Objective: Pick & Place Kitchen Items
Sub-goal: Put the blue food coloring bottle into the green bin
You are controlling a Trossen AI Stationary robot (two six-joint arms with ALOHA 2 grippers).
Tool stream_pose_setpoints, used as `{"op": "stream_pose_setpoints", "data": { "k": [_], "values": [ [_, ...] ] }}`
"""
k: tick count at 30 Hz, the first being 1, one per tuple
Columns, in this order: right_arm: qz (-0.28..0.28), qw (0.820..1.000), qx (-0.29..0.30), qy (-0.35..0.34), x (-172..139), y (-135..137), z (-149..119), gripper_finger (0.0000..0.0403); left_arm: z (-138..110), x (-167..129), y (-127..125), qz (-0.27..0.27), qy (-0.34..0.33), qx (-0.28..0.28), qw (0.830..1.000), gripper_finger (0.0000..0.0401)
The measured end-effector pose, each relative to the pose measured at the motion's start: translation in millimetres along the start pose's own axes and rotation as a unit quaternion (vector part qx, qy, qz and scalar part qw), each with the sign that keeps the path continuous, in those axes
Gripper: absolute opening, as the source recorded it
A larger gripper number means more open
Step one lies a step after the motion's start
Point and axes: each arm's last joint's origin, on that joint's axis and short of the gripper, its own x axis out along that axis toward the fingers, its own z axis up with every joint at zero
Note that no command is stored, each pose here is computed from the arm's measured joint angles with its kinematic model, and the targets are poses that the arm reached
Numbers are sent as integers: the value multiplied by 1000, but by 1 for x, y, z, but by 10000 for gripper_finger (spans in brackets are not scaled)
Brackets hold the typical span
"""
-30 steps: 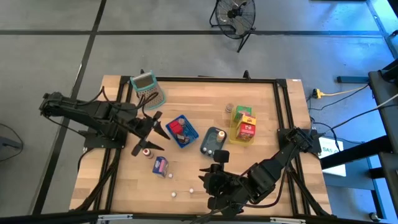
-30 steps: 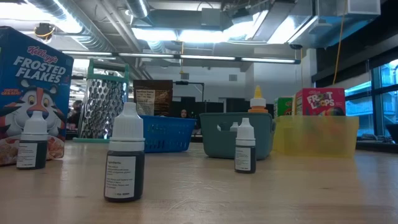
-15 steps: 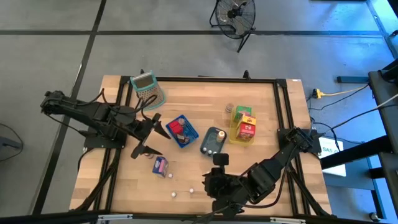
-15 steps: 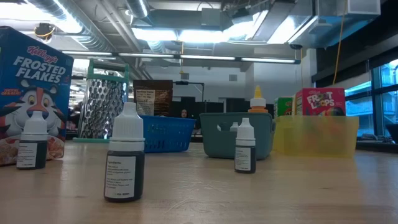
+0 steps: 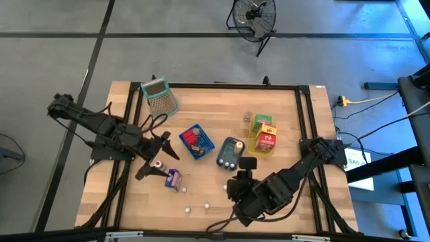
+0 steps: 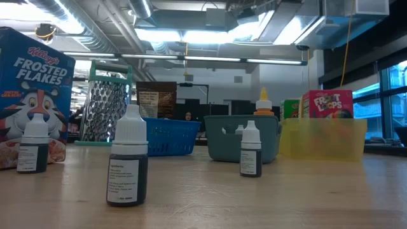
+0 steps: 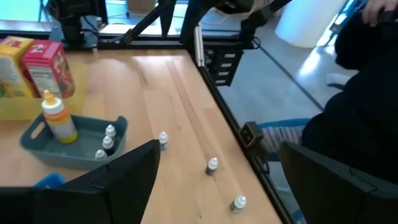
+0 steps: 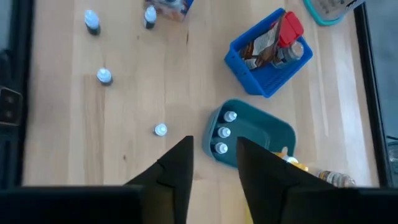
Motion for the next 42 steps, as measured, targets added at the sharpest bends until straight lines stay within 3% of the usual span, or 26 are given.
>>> {"op": "stream_pose_setpoints", "data": {
  "k": [7,11,18,25,30,42],
  "values": [
    [5,998,-14,56,26,6,1,203,-3,0,-9,9,4,-4,1000,328],
    [43,993,-33,101,44,9,3,228,-5,0,-15,12,3,-6,1000,327],
    [93,977,-95,167,81,17,4,223,-8,-2,-27,14,1,9,1000,328],
    [96,958,-176,204,123,26,2,204,-10,-3,-33,39,-9,23,999,329],
    [131,950,-184,218,145,30,3,191,-11,-3,-35,46,-11,32,998,329],
    [149,948,-200,199,153,33,5,185,-13,4,-36,50,2,35,998,329]
  ]
}}
